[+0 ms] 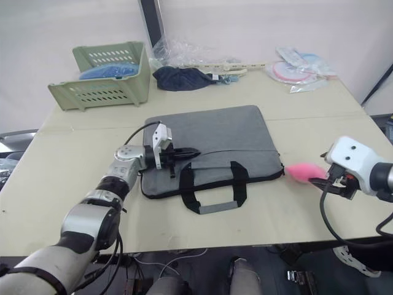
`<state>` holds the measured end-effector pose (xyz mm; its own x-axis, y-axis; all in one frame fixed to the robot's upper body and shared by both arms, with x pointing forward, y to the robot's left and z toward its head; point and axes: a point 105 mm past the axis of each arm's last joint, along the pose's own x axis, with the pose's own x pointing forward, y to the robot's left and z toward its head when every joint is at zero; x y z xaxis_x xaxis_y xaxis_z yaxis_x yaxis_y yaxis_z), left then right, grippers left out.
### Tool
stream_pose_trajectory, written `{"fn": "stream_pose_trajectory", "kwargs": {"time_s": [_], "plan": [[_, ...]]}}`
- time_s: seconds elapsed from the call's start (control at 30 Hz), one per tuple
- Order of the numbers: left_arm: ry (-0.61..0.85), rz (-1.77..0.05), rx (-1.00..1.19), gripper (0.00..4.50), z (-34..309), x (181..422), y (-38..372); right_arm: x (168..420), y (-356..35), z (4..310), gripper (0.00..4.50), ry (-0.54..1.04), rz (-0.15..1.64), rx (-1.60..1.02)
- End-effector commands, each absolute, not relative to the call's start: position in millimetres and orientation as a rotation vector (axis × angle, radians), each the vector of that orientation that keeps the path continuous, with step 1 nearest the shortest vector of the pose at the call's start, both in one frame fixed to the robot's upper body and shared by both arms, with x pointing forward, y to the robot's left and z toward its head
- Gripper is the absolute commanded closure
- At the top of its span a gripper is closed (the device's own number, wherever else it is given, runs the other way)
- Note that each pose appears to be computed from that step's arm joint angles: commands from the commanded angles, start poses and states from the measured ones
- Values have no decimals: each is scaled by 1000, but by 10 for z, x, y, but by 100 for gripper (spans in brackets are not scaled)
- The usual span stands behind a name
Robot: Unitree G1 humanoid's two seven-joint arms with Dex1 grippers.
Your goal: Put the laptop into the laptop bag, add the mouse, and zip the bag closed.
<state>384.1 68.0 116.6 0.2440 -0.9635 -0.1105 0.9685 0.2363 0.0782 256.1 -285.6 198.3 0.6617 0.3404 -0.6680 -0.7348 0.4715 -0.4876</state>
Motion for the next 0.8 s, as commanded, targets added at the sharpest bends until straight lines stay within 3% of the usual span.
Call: {"fn": "stream_pose_trajectory", "kwargs": {"time_s": [0.03, 0.17, 0.3, 0.37, 0.53, 0.8], "plan": [[290, -1347, 104, 450, 572, 3635, 725, 2459, -2813, 2245, 70, 531, 733, -873], [291, -1347, 106, 450, 572, 3636, 720, 2642, -2941, 2528, 70, 434, 597, -868], [290, -1346, 106, 450, 574, 3638, 716, 2807, -2965, 2574, 70, 350, 503, -752], [287, -1344, 106, 450, 574, 3640, 714, 2901, -2897, 2485, 70, 286, 446, -544], [288, -1340, 104, 450, 560, 3635, 725, 2878, -2751, 2026, 70, 326, 380, -290], [288, -1333, 108, 450, 552, 3637, 736, 2748, -2768, 1569, 70, 404, 314, -206]]}}
